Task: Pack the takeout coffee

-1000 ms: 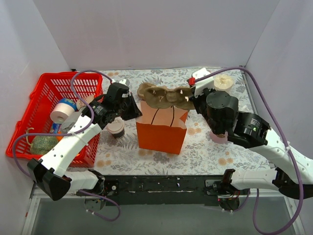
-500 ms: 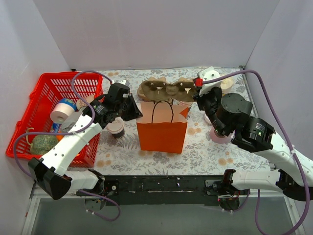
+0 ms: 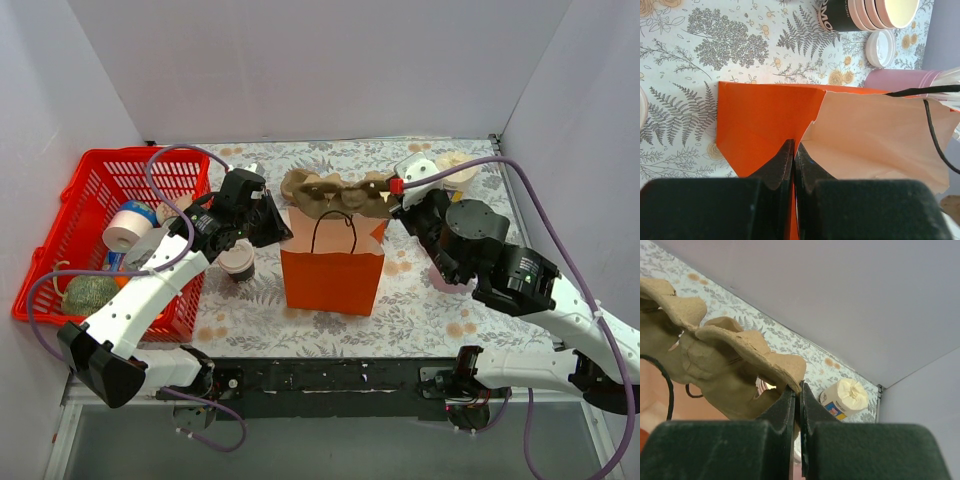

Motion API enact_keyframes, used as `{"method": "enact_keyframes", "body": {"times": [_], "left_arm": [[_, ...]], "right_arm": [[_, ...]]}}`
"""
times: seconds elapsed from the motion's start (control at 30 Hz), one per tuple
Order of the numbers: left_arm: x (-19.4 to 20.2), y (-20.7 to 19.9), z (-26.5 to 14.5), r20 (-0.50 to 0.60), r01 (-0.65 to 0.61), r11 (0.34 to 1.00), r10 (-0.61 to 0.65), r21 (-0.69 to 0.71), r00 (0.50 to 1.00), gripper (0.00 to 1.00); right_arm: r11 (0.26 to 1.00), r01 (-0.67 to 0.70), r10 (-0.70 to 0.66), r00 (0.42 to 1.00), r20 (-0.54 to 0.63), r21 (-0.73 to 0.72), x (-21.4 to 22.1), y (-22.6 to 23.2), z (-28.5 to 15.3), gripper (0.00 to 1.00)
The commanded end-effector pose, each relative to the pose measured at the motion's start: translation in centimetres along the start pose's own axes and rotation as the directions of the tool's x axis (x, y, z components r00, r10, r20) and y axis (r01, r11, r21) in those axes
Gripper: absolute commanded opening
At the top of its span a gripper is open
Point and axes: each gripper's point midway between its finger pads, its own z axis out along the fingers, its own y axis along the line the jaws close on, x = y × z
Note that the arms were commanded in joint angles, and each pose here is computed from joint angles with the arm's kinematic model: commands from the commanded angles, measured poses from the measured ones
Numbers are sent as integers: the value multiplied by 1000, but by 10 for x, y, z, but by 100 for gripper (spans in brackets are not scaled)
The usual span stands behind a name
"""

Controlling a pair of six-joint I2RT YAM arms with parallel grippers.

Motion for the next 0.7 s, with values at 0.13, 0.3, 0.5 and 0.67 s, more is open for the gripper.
{"method": "enact_keyframes", "body": {"times": [0.13,0.3,0.5,0.67], "left_arm": [[-4,-7,-10,30,40,999,-41,30,999,0],[-4,-1,-5,32,56,998,-56,-7,998,0],[-3,-1,-2,23,60,998,-60,-9,998,0],[-1,-1,-2,19,54,999,-54,-4,998,0]], "right_arm": [[996,29,-35,997,-72,-88,14,1,-17,1],[994,30,-36,998,-58,-107,10,2,-18,1],[991,21,-22,1000,-8,-136,-2,-3,-25,1],[995,-23,29,998,64,-98,-20,-11,-23,1]]}}
